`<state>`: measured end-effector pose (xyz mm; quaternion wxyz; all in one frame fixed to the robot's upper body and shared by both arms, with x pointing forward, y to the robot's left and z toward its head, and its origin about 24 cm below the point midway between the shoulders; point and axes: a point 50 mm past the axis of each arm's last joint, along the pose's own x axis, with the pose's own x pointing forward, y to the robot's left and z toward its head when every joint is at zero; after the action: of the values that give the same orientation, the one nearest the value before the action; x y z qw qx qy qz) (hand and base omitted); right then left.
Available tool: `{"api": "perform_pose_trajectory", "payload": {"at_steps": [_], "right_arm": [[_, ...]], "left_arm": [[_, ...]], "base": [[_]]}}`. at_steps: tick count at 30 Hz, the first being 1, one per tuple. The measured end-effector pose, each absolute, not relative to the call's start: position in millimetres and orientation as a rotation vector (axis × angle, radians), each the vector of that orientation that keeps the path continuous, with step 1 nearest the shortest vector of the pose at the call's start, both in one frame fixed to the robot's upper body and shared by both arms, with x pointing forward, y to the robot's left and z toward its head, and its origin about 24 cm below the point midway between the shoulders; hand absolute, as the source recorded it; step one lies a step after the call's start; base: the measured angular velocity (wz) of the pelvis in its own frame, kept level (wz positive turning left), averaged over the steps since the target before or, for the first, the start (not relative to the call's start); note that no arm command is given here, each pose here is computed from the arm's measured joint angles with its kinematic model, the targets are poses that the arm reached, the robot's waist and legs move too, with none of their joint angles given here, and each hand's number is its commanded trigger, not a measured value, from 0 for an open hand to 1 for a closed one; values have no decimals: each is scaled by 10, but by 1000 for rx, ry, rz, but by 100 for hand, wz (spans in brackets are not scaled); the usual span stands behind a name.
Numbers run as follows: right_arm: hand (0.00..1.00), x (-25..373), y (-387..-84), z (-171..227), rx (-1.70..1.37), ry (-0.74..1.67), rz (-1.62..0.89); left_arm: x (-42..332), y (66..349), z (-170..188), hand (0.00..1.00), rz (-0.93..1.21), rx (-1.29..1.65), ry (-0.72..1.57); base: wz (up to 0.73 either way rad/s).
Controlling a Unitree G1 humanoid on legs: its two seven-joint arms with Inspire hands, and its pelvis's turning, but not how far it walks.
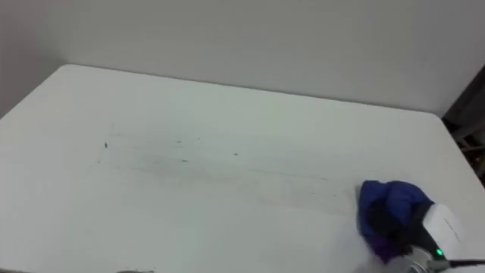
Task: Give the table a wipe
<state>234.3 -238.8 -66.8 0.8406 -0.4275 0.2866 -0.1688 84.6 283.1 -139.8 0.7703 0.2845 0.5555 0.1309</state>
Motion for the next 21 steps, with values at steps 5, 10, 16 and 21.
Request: {"api": "perform_pose_trajectory", "payload": {"at_steps": [5,10,16,21], "right_arm": [[100,3315,-1639,114,-1020,247,-100],[100,3136,-1844,-78,-1063,322,-49],[100,2982,-1923,-125,-1043,345,-29],[100,3021,-1873,-70,-1088,350,2]], "left_arm": [[1550,2676,-1246,0,199,647,1058],[1467,2505,-1346,0,223,457,1109],[1315,2442,-1420,0,254,344,1161],[1240,2422,-1425,0,268,307,1163]], "base": [[31],[54],[-5],[-45]]}}
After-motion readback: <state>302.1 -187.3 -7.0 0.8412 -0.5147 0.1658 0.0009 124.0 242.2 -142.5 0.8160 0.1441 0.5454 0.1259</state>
